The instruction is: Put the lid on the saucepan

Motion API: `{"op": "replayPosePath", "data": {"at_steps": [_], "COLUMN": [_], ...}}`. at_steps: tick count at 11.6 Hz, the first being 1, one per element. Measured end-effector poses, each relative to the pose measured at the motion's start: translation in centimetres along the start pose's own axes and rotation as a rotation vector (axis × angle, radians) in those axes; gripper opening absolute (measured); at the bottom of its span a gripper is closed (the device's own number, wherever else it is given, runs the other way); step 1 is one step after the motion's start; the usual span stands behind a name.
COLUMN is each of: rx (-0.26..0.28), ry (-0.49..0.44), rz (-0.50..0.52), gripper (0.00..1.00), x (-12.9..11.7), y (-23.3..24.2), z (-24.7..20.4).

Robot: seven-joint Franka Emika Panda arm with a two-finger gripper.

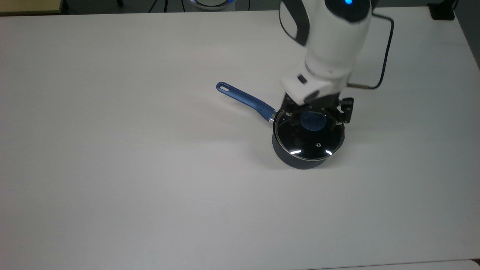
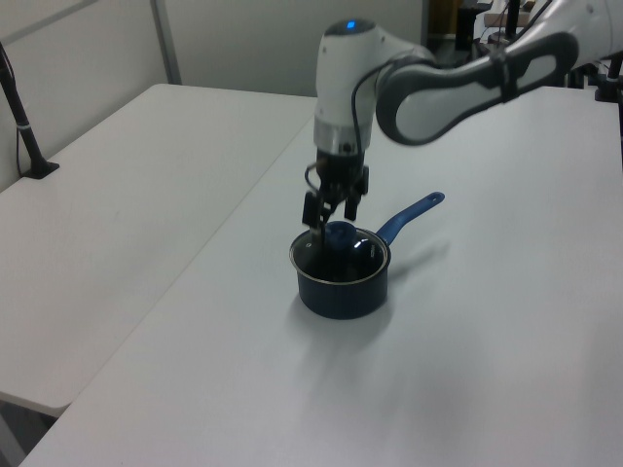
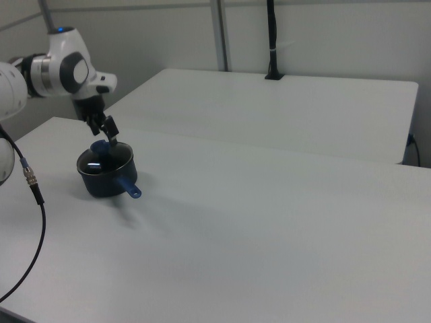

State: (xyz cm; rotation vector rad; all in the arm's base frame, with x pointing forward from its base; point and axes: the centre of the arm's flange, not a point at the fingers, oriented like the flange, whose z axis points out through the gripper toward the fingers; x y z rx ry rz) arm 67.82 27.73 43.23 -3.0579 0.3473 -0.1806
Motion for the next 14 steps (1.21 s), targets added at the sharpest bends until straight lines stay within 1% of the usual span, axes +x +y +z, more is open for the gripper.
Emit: {"op": "replayPosePath", "data": {"at_steps": [1, 2, 3, 5, 7, 8, 9, 10, 12, 13, 14], "rx": [-0.006, -0.030, -0.059, -0.102, -0.122, -0.116, -0.093, -0.079, -0.073, -0.072, -0.071], "ry": [0.012, 0.002, -0.018, -0.046, -0.032, -0.033, -0.042, -0.050, -0.060, -0.062, -0.062], "rz": [0.028, 0.061, 0.059, 0.024, 0.009, 0.015, 0.014, -0.007, -0.087, -0.137, -0.163], "gripper": [1.00, 1.00, 1.00, 1.00, 1.00, 1.00, 1.00, 1.00, 1.00, 1.00, 1.00], "x": [0.7, 1.3, 1.4, 0.2, -1.4, -2.2, -2.8, -3.2, -3.3, -3.2, -3.2], "y": [2.0, 5.2, 8.8, 15.5, 21.7, 24.7, 27.3, 29.4, 31.6, 31.9, 32.1], "z": [-2.9, -6.2, -9.6, -15.6, -19.5, -20.6, -21.3, -21.6, -21.5, -21.5, -21.6]}}
